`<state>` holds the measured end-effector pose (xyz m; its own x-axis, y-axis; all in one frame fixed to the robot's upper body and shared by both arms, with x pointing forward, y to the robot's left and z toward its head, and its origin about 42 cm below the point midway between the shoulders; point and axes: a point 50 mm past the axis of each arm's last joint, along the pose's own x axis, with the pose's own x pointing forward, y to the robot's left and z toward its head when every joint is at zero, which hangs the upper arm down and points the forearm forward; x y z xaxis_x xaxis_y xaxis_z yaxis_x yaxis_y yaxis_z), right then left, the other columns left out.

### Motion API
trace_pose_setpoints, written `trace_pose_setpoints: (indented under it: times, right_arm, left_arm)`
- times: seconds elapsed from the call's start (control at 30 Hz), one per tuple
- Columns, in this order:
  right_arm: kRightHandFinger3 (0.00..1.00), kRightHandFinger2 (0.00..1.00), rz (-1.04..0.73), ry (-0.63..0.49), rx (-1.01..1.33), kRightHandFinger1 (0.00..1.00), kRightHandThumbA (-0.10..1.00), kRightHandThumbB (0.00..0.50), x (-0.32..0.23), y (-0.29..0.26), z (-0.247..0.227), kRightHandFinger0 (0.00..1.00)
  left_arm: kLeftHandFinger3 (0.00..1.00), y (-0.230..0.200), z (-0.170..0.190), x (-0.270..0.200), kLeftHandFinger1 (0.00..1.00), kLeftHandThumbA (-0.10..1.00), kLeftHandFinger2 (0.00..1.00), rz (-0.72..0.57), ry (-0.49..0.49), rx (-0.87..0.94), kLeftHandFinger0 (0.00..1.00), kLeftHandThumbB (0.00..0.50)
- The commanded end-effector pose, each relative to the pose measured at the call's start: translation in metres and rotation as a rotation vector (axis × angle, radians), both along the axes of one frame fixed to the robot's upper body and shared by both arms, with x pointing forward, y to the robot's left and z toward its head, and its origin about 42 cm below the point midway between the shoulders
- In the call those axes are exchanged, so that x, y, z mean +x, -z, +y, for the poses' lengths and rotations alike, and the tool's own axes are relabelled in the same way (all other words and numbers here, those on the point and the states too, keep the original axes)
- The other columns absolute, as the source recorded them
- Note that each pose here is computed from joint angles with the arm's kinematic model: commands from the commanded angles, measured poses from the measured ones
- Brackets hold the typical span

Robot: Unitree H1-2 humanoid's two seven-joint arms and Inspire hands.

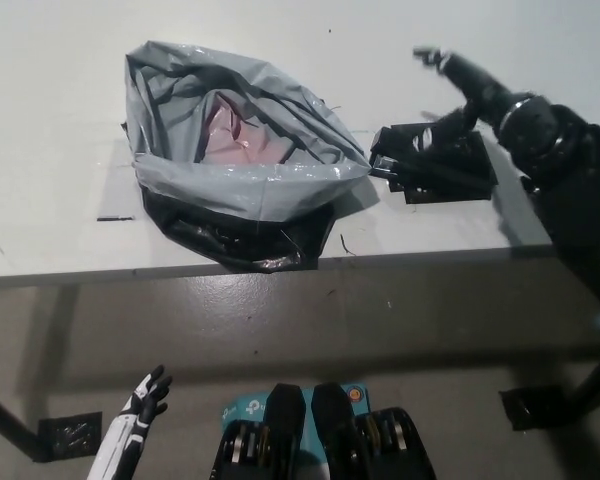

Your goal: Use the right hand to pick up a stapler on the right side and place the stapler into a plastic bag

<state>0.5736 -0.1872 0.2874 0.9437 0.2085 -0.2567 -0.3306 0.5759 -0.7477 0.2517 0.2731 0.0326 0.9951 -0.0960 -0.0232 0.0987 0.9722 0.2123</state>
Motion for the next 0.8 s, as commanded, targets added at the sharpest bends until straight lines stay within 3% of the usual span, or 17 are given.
trace_pose_setpoints:
  times: [0.0,0.3,0.5,0.57,0.6,0.63,0.73,0.77]
  right_arm:
    - [1.0,1.0,-0.055,-0.015,-0.084,1.0,0.98,0.378,0.021,-0.05,0.016,1.0]
    - [1.0,1.0,0.029,0.008,-0.06,1.0,0.93,0.376,0.02,-0.023,0.002,1.0]
    - [1.0,1.0,0.047,-0.021,-0.097,1.0,0.96,0.407,0.018,-0.013,0.0,1.0]
    - [1.0,1.0,0.022,-0.001,-0.112,1.0,0.94,0.417,0.018,-0.009,0.0,1.0]
    - [1.0,1.0,-0.02,0.021,-0.107,1.0,0.87,0.413,0.017,-0.006,-0.001,1.0]
    - [1.0,0.87,-0.052,0.037,-0.105,0.84,0.84,0.415,0.017,-0.004,-0.002,0.79]
    - [0.42,0.46,-0.1,0.054,-0.119,0.44,0.74,0.389,0.015,0.003,-0.005,0.31]
    - [0.29,0.37,-0.111,0.061,-0.113,0.31,0.66,0.378,0.015,0.005,-0.005,0.15]
  left_arm:
    - [1.0,-0.013,0.003,0.006,1.0,1.0,1.0,-0.095,0.052,0.054,1.0,0.5]
    - [1.0,-0.013,0.002,0.006,1.0,1.0,1.0,-0.1,0.057,0.072,1.0,0.5]
    - [1.0,-0.014,0.001,0.005,1.0,1.0,1.0,-0.105,0.069,0.064,1.0,0.5]
    - [1.0,-0.013,0.001,0.006,1.0,1.0,1.0,-0.101,0.071,0.071,1.0,0.5]
    - [1.0,-0.014,0.001,0.006,1.0,1.0,1.0,-0.097,0.072,0.069,1.0,0.5]
    - [1.0,-0.015,0.001,0.007,1.0,1.0,1.0,-0.096,0.072,0.07,1.0,0.5]
    - [1.0,-0.017,0.001,0.009,1.0,1.0,1.0,-0.095,0.075,0.081,1.0,0.5]
    - [1.0,-0.018,0.001,0.009,1.0,1.0,1.0,-0.095,0.076,0.081,1.0,0.498]
